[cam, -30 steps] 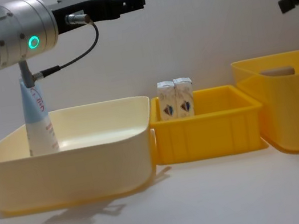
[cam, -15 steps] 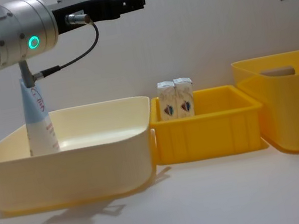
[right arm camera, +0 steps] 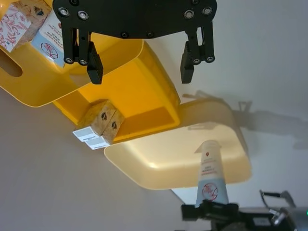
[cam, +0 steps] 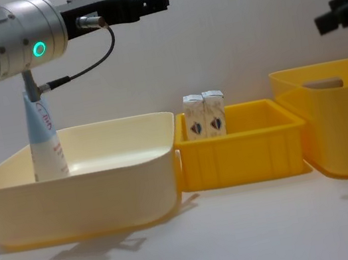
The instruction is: Bimanual collaborative sorting of washing and personal care products
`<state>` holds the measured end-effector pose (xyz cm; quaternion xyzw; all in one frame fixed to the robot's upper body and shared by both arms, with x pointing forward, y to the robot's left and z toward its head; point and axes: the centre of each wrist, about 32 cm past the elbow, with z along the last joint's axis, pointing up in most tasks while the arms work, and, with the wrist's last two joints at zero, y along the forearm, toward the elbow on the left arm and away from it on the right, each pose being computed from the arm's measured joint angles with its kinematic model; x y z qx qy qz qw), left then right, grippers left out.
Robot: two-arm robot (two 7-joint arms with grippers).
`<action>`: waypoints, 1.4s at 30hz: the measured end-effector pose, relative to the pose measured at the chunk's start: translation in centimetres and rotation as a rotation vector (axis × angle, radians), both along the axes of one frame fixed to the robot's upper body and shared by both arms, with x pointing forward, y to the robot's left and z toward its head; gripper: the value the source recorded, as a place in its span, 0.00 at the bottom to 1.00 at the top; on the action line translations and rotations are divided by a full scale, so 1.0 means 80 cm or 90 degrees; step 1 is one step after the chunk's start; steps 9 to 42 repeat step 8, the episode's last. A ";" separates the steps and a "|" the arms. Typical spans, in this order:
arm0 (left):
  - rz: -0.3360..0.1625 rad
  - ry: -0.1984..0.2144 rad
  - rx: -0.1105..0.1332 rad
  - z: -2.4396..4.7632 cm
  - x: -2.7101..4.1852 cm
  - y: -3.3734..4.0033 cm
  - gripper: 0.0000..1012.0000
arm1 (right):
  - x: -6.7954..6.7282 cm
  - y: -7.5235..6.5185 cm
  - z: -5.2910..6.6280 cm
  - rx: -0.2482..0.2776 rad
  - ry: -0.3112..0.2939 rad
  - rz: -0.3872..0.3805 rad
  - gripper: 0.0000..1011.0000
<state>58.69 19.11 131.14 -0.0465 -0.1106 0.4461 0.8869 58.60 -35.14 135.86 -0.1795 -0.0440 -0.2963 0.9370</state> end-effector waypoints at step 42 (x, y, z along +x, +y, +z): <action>0.000 0.000 0.000 0.0000 0.0000 0.0000 0.99 | -0.011 0.016 -0.011 -0.059 -0.037 0.030 0.99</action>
